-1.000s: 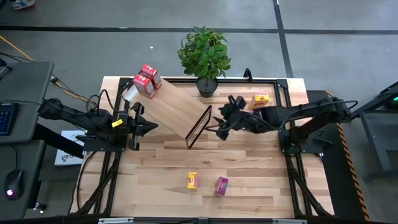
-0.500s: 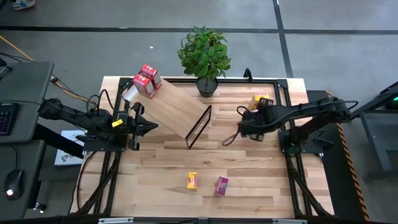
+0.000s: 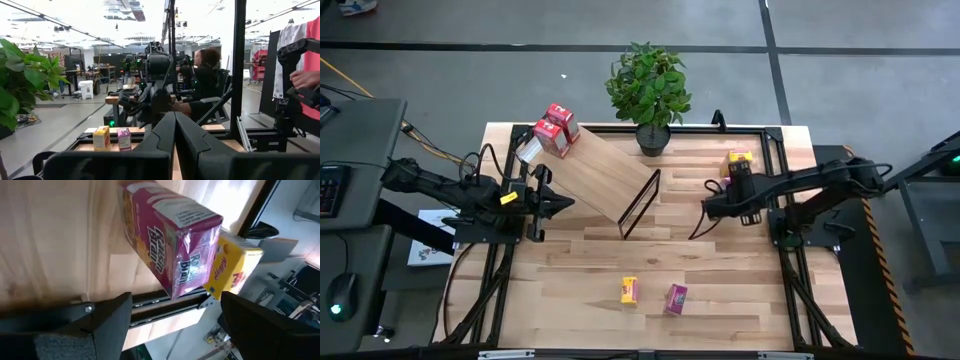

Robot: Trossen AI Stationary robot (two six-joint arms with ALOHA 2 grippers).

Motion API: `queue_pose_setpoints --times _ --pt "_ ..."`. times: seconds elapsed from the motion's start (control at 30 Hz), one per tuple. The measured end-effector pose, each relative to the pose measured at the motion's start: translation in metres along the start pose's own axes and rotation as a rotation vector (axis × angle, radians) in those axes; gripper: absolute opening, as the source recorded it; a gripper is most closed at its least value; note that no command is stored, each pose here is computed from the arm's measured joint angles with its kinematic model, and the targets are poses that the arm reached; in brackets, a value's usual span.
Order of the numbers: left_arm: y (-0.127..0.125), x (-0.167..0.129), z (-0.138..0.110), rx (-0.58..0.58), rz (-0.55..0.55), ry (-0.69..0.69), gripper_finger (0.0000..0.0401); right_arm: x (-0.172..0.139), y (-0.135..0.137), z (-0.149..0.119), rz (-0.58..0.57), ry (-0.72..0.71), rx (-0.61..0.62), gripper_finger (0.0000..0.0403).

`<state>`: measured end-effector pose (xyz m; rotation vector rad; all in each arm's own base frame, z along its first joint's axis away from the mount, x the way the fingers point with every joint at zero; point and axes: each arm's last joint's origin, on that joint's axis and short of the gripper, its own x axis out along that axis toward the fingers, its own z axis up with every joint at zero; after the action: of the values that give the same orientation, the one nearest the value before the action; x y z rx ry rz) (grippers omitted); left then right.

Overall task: Stack cereal on shelf
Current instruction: Put the top pink cereal box on the shelf

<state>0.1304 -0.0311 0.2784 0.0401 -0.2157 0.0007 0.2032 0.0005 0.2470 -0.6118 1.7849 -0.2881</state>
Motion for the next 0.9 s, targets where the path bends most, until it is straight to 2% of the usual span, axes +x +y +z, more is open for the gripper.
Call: queue_pose_setpoints --times 0.33,0.43,0.9 --pt "0.000 0.000 0.000 0.003 0.000 0.000 0.0001 0.024 -0.024 0.006 0.047 -0.023 0.040 0.0298" --pt "0.000 0.000 0.000 0.005 0.000 0.003 0.0001 0.028 -0.030 0.005 0.104 -0.032 0.032 0.0298" --pt "0.000 0.000 -0.001 0.005 -0.001 0.009 0.0001 0.042 -0.048 0.003 0.212 -0.069 0.041 0.0298"
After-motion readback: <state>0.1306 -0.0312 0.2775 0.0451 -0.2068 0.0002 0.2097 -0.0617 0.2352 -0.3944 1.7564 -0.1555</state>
